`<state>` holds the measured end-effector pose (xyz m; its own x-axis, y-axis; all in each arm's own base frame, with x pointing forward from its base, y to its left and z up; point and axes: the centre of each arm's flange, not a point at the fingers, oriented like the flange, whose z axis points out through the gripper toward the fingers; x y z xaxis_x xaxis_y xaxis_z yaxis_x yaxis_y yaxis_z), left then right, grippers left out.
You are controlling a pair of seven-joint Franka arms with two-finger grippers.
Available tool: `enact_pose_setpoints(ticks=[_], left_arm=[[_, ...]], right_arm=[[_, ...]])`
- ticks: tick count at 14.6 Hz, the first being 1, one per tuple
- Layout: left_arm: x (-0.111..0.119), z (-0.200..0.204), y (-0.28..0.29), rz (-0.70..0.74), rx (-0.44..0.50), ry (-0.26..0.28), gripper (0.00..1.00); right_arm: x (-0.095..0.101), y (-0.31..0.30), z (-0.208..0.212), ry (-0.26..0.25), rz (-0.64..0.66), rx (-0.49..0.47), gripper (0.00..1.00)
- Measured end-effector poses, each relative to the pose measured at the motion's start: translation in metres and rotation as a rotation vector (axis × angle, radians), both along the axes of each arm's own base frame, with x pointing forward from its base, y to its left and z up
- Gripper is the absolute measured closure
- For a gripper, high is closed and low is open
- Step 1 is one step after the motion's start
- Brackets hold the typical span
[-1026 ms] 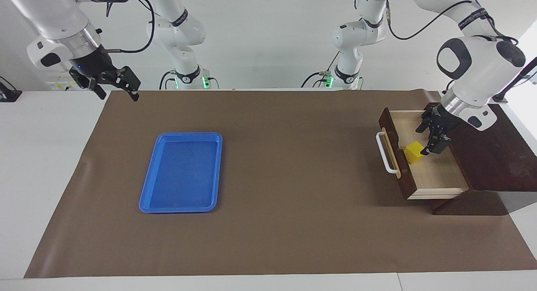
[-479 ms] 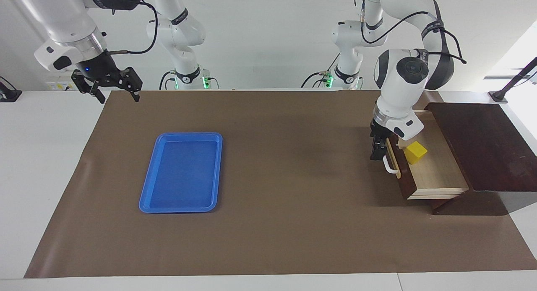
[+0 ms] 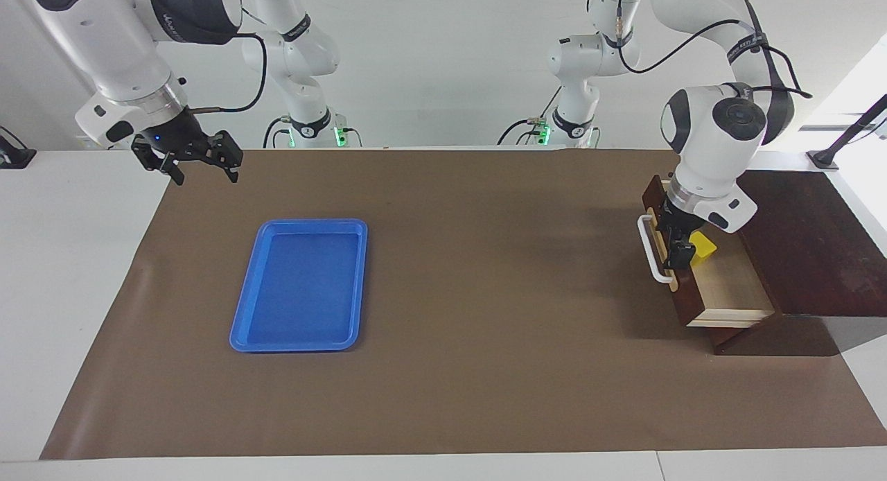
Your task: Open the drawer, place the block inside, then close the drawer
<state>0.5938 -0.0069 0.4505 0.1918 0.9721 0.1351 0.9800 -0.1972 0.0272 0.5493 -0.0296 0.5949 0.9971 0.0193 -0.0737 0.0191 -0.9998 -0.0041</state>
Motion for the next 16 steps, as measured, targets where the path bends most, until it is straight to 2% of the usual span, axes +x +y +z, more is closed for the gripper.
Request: enact_pose_setpoints(ticks=[4,6,9,11,14,16], left_arm=[[-0.002,0.001,0.076,-0.027,0.016,-0.001,0.00],[-0.001,0.004,0.069,-0.066,0.018,-0.003,0.00],[-0.001,0.030,0.013,-0.170,0.025,-0.021,0.00],[-0.011,0.060,-0.009,-0.325,0.018,0.018,0.00],[-0.026,0.113,-0.019,-0.693,-0.041,0.121,0.00],[-0.035,0.128,-0.033,-0.951,-0.069,0.194,0.00]], right_arm=[[-0.001,-0.001,-0.007,0.014,-0.004,0.001,0.00],[0.000,-0.001,-0.007,0.014,-0.005,0.001,0.00],[0.000,-0.001,-0.005,0.010,-0.005,0.000,0.00],[0.000,0.000,-0.005,0.010,-0.002,0.000,0.00],[0.000,-0.001,-0.005,0.010,-0.004,0.000,0.00],[0.000,-0.003,-0.005,0.009,-0.008,0.000,0.00]])
